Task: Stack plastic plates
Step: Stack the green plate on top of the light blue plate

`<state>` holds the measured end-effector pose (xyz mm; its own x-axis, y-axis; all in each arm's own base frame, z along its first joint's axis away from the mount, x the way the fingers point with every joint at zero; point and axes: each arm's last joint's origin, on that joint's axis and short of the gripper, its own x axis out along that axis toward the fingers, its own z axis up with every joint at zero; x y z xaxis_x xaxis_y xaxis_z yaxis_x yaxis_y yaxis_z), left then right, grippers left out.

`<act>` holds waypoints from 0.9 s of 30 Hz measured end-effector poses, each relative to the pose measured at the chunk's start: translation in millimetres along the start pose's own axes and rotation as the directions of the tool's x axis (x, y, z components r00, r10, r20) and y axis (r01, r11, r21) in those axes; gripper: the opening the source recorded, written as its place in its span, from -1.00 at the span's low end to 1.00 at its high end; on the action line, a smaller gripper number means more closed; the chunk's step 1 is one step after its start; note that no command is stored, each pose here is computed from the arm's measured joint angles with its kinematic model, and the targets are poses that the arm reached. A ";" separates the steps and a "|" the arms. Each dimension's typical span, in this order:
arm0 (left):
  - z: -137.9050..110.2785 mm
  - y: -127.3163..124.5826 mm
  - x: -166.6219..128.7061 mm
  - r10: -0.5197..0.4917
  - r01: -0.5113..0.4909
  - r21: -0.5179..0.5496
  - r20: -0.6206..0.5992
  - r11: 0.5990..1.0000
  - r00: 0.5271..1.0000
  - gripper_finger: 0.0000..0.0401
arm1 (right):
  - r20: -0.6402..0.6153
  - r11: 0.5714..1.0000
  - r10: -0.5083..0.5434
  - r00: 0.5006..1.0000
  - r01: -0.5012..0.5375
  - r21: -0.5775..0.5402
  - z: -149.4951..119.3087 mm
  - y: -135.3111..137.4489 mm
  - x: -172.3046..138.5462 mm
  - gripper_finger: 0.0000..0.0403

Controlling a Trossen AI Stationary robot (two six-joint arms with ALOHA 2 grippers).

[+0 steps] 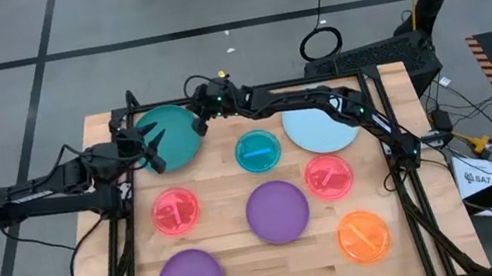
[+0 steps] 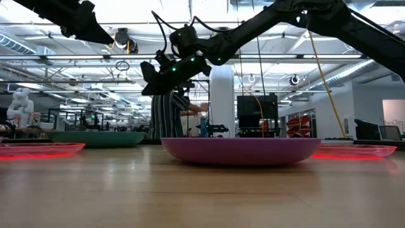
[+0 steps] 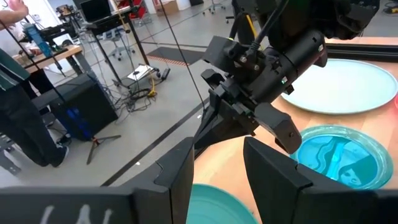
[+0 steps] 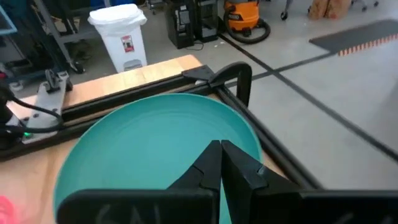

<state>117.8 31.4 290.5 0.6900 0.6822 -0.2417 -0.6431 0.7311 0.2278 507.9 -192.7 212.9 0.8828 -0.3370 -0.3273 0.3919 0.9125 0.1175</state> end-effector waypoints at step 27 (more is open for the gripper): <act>0.0 0.7 -0.1 0.003 -0.004 0.068 0.003 0.998 1.000 -0.26 | -0.204 0.910 -0.070 0.976 0.146 0.387 -48.9 -21.7 18.9 -0.43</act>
<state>117.3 31.8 290.7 0.6888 0.6847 -0.2385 -0.6215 0.7269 0.2921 503.4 -207.5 158.3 0.7816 -0.3461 -0.5190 0.5864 0.6913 0.4221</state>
